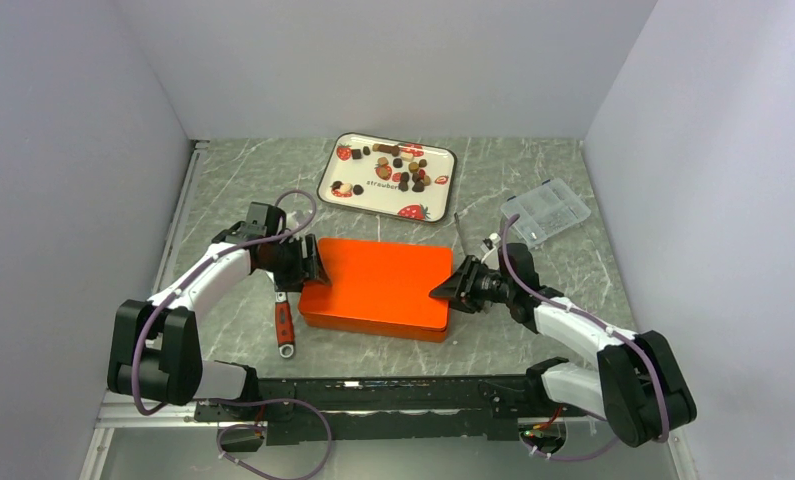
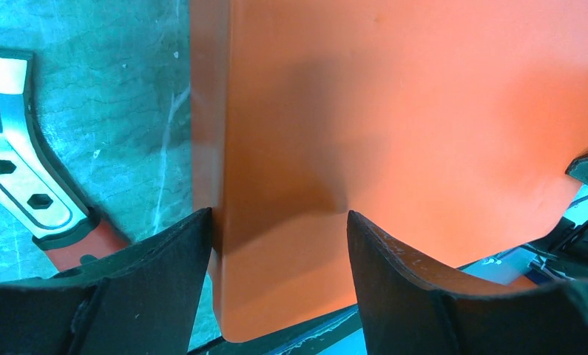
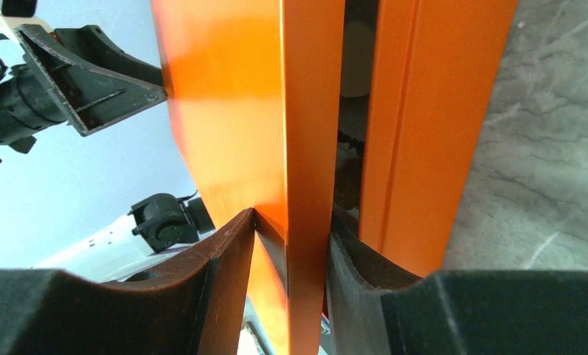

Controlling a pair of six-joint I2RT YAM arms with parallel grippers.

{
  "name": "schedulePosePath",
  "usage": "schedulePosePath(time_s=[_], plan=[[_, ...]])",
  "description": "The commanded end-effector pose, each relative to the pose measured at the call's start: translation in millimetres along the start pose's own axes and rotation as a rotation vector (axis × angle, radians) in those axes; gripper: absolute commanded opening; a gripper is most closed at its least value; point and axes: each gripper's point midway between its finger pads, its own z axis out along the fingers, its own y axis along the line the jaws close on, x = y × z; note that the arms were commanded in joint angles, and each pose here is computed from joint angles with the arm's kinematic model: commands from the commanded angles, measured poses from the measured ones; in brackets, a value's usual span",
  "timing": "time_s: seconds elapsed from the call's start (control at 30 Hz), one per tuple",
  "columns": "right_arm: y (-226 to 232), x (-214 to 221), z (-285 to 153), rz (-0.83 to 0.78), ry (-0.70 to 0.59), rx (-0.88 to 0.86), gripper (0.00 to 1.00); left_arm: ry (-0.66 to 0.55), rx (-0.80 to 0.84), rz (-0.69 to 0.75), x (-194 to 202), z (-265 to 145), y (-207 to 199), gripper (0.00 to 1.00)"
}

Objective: Pack the chocolate

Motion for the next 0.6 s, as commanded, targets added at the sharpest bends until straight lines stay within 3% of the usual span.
schedulePosePath(time_s=[0.0, 0.57], plan=[[-0.1, -6.8, -5.3, -0.049, -0.034, 0.035, 0.41, 0.015, 0.022, 0.011, 5.6, -3.2, -7.5, 0.71], [-12.6, -9.9, -18.5, -0.081, -0.053, 0.169, 0.45, 0.023, 0.006, 0.021, 8.2, -2.2, -7.2, 0.71]])
